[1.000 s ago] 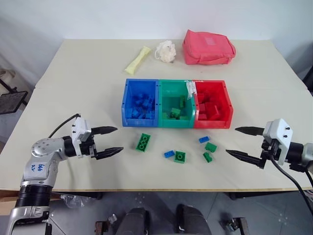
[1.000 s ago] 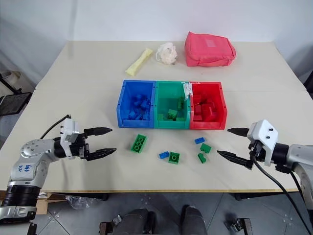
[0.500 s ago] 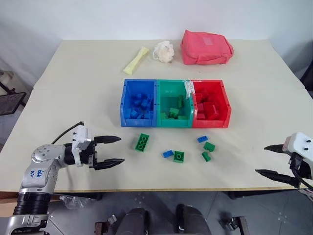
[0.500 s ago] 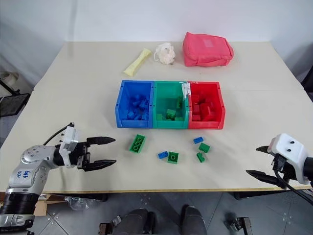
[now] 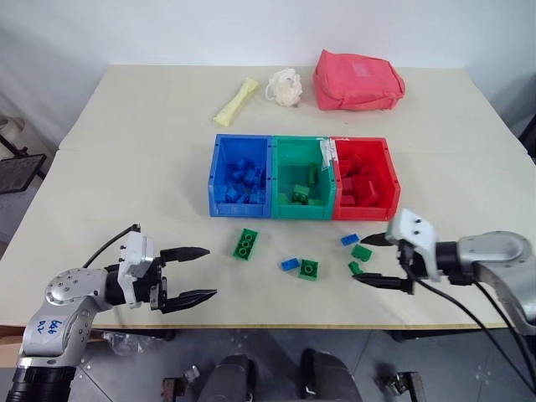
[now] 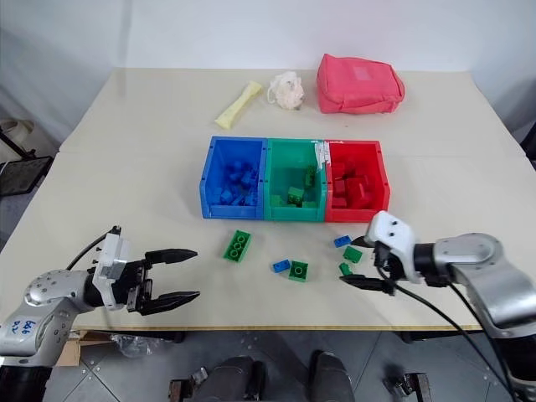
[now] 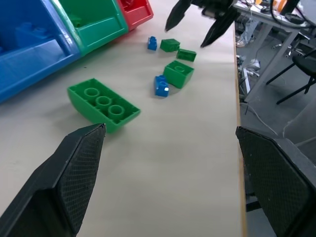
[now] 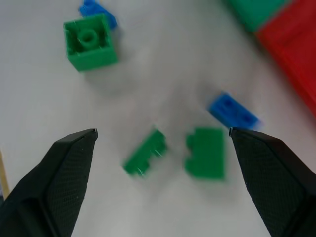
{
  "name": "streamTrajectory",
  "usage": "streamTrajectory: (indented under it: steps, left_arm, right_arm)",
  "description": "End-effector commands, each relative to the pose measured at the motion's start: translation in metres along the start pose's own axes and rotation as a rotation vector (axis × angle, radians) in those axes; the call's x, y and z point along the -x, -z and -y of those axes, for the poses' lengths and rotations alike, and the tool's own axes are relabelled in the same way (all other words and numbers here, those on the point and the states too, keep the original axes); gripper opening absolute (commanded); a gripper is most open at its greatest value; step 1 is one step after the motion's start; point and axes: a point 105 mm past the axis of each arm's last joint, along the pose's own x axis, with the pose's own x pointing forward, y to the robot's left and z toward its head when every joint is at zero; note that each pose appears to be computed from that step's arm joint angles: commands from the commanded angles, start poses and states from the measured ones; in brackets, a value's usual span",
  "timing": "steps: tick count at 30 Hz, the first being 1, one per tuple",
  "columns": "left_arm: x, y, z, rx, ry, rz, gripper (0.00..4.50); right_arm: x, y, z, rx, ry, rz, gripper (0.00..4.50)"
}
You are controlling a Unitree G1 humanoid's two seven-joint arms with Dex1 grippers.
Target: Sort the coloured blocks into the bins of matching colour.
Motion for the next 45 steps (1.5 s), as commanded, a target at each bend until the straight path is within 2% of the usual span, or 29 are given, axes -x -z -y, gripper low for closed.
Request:
streamTrajectory:
  steps: [1, 8, 11, 26, 39, 42, 45]
  left_arm:
    - [0.004, -0.009, 0.005, -0.029, -0.016, 0.015, 4.48]
    - [-0.002, -0.008, 0.006, -0.025, -0.021, 0.029, 4.48]
    - [-0.004, -0.01, 0.005, -0.029, -0.025, 0.037, 4.48]
    - [-0.011, -0.011, -0.002, -0.042, -0.007, 0.046, 4.48]
    - [-0.011, -0.012, -0.005, -0.05, -0.014, 0.049, 4.48]
    - [-0.011, -0.011, -0.003, -0.05, -0.007, 0.051, 4.5]
    - [-0.01, -0.011, -0.002, -0.054, 0.002, 0.053, 4.5]
  right_arm:
    - [-0.004, 0.002, 0.005, 0.022, 0.028, -0.011, 4.5]
    - [-0.007, 0.014, 0.01, 0.05, 0.041, -0.059, 4.5]
    - [0.0, 0.006, 0.003, 0.051, 0.02, -0.031, 4.5]
    - [-0.006, 0.024, -0.019, 0.023, -0.013, -0.094, 4.5]
    - [-0.007, 0.032, -0.008, 0.017, 0.018, -0.164, 4.5]
    - [-0.008, 0.033, -0.007, 0.016, 0.02, -0.17, 3.87]
    - [-0.008, 0.033, -0.007, 0.017, 0.019, -0.172, 2.95]
